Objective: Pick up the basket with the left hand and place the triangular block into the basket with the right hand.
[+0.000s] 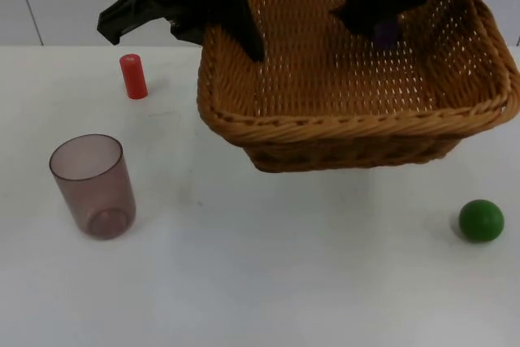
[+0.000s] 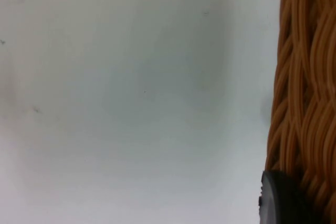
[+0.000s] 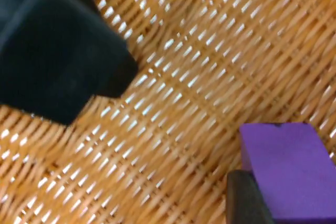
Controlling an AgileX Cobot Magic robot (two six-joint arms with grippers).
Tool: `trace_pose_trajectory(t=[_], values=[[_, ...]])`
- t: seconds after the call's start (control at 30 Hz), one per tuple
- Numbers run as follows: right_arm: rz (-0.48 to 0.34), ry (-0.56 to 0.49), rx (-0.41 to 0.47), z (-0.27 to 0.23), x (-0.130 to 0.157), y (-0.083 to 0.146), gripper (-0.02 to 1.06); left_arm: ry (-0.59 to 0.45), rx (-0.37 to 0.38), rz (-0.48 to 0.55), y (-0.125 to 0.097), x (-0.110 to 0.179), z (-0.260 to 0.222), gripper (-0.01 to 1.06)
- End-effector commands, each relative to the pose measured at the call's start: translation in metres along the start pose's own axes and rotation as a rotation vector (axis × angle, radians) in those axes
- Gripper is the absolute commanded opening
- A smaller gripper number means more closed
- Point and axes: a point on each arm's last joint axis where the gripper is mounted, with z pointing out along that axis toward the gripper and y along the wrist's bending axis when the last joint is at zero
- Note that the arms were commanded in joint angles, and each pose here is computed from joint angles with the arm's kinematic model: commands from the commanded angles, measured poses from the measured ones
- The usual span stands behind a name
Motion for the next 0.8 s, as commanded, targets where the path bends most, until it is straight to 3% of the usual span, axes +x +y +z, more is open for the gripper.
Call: trace_pose_trajectory(t=[0.0,0.13,0.23,0.27,0.33,0.37,0.4,0.43,0.5,0.77], values=[[-0.015,0.008,0.007,-0.002,0.001,0.001,0.00,-0.035,0.041,-0.005,-0.009,-0.001,-0.008,0.00],[-0.019,0.015,0.010,-0.002,0.002,0.001,0.04,-0.035,0.041,-0.005,-0.009,-0.001,-0.008,0.00],[-0.016,0.011,0.008,-0.002,0.002,0.001,0.24,-0.029,0.039,-0.005,-0.009,-0.001,-0.008,0.00],[-0.016,0.011,0.008,-0.002,0.002,0.001,0.24,-0.029,0.039,-0.005,-0.009,-0.001,-0.008,0.00],[-0.016,0.001,0.009,-0.002,0.001,0.001,0.46,-0.024,0.040,-0.007,-0.009,0.000,-0.008,0.00],[-0.021,0.001,0.009,-0.002,0.001,0.001,0.61,-0.023,0.040,-0.007,-0.009,0.000,-0.008,0.00],[-0.021,0.001,0.009,-0.002,0.001,0.001,0.61,-0.023,0.040,-0.007,-0.009,0.000,-0.008,0.00],[-0.040,0.001,0.009,-0.002,0.001,0.001,0.80,-0.022,0.045,-0.012,-0.009,0.000,-0.008,0.00],[-0.051,0.000,0.009,-0.002,0.001,0.001,1.04,-0.022,0.045,-0.012,-0.009,0.000,-0.008,0.00],[-0.070,-0.047,0.013,-0.015,-0.003,0.001,1.05,-0.022,0.045,-0.012,-0.009,0.000,-0.008,0.00]])
